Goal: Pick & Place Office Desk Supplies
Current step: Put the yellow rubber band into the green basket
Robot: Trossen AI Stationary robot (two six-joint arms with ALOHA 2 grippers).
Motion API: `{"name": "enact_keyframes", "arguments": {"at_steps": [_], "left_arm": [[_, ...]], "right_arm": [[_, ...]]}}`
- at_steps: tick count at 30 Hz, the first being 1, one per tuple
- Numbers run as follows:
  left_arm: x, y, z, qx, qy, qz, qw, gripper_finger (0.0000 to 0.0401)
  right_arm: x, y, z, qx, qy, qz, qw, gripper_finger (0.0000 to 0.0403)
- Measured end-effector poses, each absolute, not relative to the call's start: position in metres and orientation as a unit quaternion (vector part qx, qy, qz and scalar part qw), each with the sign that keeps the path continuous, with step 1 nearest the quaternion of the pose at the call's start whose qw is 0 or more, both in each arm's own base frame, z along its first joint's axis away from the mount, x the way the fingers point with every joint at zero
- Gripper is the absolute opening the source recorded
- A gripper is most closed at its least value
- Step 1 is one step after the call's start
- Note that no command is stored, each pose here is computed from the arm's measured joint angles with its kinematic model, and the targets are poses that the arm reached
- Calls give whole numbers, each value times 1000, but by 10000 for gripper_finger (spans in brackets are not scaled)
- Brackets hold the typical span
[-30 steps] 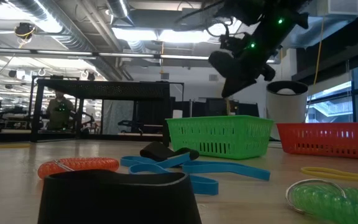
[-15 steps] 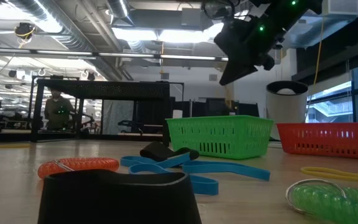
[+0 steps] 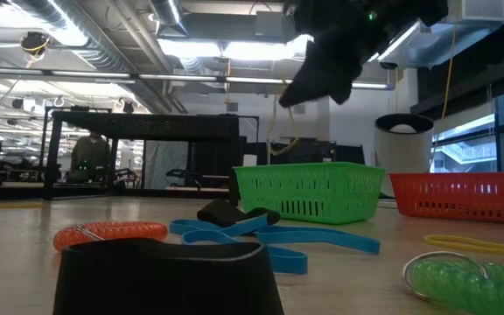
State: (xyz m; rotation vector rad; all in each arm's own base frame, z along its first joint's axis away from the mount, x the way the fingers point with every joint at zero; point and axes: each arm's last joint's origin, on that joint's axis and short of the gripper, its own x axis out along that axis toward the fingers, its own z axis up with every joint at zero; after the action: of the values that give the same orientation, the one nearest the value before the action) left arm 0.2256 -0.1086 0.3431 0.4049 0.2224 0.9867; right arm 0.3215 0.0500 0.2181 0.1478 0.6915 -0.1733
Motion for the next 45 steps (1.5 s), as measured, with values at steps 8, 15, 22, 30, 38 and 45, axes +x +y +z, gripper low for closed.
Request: {"name": "enact_keyframes", "arguments": {"at_steps": [8, 15, 22, 30, 38, 45], "left_arm": [[228, -110, 338, 194, 102, 425, 878, 132], [228, -111, 337, 189, 100, 413, 885, 132], [225, -112, 330, 177, 100, 409, 890, 132], [224, -116, 310, 90, 129, 293, 943, 132], [214, -102, 279, -63, 287, 221, 930, 132], [193, -91, 251, -153, 470, 273, 825, 167]], "right_arm": [[331, 55, 184, 117, 390, -82, 910, 10], [335, 57, 169, 147, 409, -83, 897, 12], [335, 56, 169, 150, 406, -97, 896, 51], [335, 56, 168, 148, 410, -96, 895, 127], [331, 55, 179, 146, 403, -92, 899, 186], [329, 52, 200, 160, 358, -91, 915, 192]]}}
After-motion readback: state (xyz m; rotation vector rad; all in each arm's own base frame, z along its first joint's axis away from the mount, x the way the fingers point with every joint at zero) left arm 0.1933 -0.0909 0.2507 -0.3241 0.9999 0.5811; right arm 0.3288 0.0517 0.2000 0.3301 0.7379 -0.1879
